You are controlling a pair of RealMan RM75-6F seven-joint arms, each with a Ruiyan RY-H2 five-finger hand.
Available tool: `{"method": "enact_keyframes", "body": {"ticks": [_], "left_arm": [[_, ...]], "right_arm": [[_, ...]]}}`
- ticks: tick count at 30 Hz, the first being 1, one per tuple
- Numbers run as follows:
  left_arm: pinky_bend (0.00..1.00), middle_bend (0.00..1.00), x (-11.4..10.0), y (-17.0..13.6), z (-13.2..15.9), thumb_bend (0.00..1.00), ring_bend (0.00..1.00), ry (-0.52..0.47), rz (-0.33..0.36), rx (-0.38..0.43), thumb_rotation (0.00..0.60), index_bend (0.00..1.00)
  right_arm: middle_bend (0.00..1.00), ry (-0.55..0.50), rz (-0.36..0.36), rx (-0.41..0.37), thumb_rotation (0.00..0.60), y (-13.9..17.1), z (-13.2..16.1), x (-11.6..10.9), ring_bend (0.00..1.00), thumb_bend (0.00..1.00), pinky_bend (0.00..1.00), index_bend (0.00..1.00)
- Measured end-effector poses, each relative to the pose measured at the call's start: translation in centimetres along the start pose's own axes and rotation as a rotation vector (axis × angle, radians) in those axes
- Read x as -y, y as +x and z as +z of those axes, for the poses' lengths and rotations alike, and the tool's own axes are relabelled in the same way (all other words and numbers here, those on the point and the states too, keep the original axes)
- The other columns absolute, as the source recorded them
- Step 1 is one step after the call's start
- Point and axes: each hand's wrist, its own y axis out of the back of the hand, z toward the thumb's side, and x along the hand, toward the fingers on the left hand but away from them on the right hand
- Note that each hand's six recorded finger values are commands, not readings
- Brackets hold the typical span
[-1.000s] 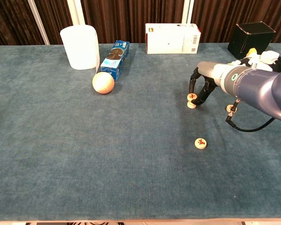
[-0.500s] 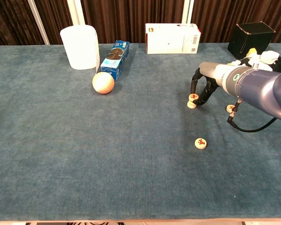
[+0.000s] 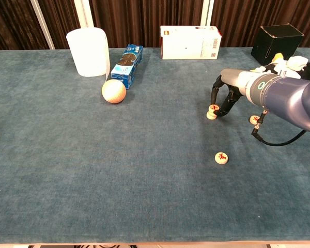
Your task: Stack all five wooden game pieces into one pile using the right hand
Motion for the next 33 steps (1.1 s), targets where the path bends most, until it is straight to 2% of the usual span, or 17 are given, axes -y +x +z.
{"method": "enact_keyframes", "body": {"ticks": [10, 16, 21, 26, 33], "left_arm": [[0.0, 0.0, 0.0, 0.0, 0.0, 0.11, 0.0, -0.003, 0.0, 0.001, 0.6, 0.01], [0.0, 0.0, -0.1, 0.0, 0.0, 0.11, 0.0, -0.005, 0.001, 0.0, 0.6, 0.01], [0.0, 0.0, -0.1, 0.0, -0.1, 0.11, 0.0, -0.006, 0.0, 0.001, 0.6, 0.01], [0.0, 0.0, -0.1, -0.1, -0.1, 0.11, 0.0, -0.008, 0.0, 0.001, 0.6, 0.01], [0.0, 0.0, -0.1, -0.1, 0.0, 0.11, 0.0, -0.006, 0.0, 0.001, 0.6, 0.01]], "right_arm": [[0.0, 0.001, -0.001, -0.017, 0.6, 0.5, 0.6, -0.4, 0.0, 0.41, 0.0, 0.46], [0.0, -0.006, -0.004, -0.05, 0.6, 1.2, 1.4, -0.8, 0.0, 0.41, 0.0, 0.42], [0.0, -0.001, -0.004, -0.116, 0.6, 3.0, 2.4, -1.1, 0.0, 0.41, 0.0, 0.41], [0.0, 0.021, -0.039, -0.187, 0.6, 5.8, 2.5, -1.5, 0.0, 0.41, 0.0, 0.39], [0.0, 0.031, -0.027, -0.199, 0.6, 8.7, 0.4, -0.8, 0.0, 0.41, 0.0, 0.39]]}}
